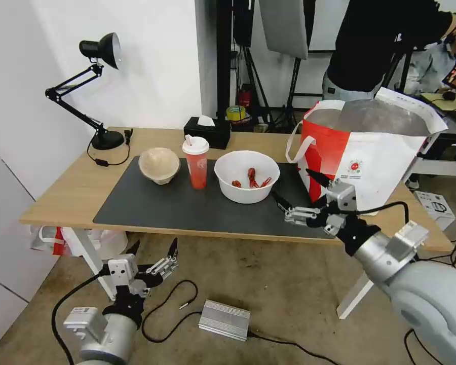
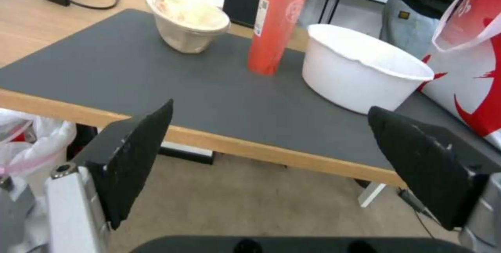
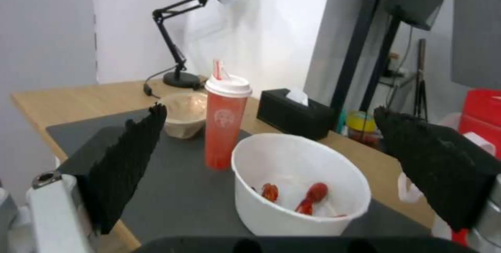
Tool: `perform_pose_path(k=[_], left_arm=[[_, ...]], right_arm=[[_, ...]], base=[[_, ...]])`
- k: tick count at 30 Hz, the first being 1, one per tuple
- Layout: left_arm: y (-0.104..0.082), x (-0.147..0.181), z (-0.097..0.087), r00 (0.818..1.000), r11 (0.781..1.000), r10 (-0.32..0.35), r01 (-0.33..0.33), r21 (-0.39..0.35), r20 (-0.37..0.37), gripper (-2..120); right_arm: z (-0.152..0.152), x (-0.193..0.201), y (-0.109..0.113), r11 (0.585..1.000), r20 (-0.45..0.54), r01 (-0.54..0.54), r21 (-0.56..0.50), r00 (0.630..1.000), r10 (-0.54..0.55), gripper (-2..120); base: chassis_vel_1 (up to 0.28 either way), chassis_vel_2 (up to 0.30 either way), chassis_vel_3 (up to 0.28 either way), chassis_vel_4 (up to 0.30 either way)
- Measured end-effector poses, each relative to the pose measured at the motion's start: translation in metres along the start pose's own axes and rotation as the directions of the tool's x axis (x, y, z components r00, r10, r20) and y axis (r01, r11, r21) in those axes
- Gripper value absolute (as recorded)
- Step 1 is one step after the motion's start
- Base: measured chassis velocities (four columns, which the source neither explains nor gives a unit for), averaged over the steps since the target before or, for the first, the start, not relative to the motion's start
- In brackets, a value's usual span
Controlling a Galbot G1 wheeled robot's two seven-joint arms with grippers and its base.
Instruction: Pick up the trash from the table and place it into the takeout bag.
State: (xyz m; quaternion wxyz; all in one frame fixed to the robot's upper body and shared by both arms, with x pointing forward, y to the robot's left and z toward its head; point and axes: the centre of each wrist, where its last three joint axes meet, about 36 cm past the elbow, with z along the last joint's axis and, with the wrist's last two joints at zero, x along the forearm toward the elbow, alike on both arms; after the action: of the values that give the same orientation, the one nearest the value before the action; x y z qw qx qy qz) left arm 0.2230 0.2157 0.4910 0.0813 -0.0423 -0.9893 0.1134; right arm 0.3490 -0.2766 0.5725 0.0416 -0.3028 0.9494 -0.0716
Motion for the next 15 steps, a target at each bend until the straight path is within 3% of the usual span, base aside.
perform_pose_path(k=[15], left_arm=[[0.002,-0.002,0.0,1.0,1.0,0.005,-0.005,0.017,0.006,100]], right_arm=[[-0.008,-0.019,-0.022,0.996,-0.015,0.092,0.009,0.996,-0.092,100]], base=[[0.0,0.0,0.0,0.0]])
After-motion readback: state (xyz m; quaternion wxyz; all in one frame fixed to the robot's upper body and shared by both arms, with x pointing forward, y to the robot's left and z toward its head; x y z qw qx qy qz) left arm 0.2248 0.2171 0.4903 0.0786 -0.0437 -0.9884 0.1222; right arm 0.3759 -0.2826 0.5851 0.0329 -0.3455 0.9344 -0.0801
